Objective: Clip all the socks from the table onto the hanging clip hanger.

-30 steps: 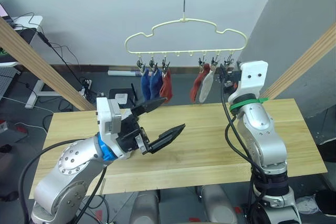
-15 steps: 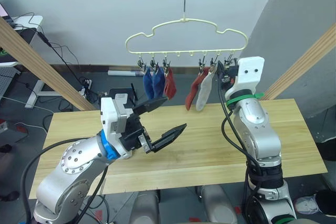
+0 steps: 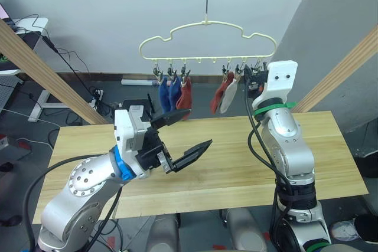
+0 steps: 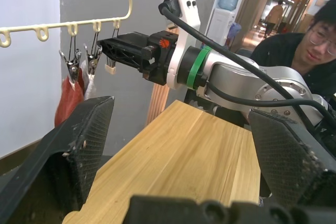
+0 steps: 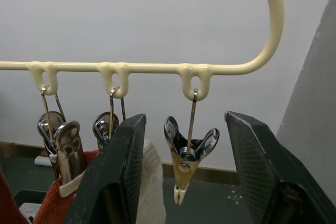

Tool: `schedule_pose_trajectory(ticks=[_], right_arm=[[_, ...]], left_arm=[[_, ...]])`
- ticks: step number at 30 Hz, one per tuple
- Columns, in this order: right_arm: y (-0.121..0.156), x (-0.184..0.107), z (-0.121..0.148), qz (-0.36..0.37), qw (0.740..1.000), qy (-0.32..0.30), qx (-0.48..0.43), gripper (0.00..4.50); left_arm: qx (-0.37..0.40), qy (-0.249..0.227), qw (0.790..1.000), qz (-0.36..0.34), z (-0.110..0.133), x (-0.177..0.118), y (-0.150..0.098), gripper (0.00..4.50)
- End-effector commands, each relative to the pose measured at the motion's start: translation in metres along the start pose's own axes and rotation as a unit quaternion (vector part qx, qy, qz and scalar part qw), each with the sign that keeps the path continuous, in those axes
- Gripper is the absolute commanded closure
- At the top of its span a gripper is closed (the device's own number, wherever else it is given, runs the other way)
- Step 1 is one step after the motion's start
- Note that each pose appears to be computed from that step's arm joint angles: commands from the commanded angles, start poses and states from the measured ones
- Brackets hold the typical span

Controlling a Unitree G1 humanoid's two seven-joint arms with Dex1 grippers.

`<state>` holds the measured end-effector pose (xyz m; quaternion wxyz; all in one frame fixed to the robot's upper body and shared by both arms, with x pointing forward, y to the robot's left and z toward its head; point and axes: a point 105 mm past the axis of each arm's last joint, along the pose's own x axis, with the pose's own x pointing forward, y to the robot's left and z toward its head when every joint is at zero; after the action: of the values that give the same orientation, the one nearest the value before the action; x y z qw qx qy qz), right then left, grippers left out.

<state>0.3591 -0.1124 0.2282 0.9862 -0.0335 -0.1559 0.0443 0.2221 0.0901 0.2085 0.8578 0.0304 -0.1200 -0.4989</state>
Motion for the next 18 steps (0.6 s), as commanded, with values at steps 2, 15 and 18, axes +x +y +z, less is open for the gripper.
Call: schedule_pose_trajectory(ticks=[2, 15, 18], right_arm=[[-0.001, 0.0, 0.014, -0.004, 1.0, -0.028, 0.005, 3.26], [-0.011, -0.002, 0.011, 0.05, 0.999, -0.014, -0.012, 4.49], [-0.029, -0.005, 0.007, 0.135, 0.99, 0.04, 0.018, 4.49]], left_arm=[[0.011, -0.012, 1.0, -0.01, 0.007, 0.002, -0.008, 0.0], [0.003, 0.004, 1.0, -0.008, -0.003, 0.001, -0.008, 0.0], [-0.006, 0.079, 0.996, 0.037, -0.037, -0.015, 0.01, 0.0]])
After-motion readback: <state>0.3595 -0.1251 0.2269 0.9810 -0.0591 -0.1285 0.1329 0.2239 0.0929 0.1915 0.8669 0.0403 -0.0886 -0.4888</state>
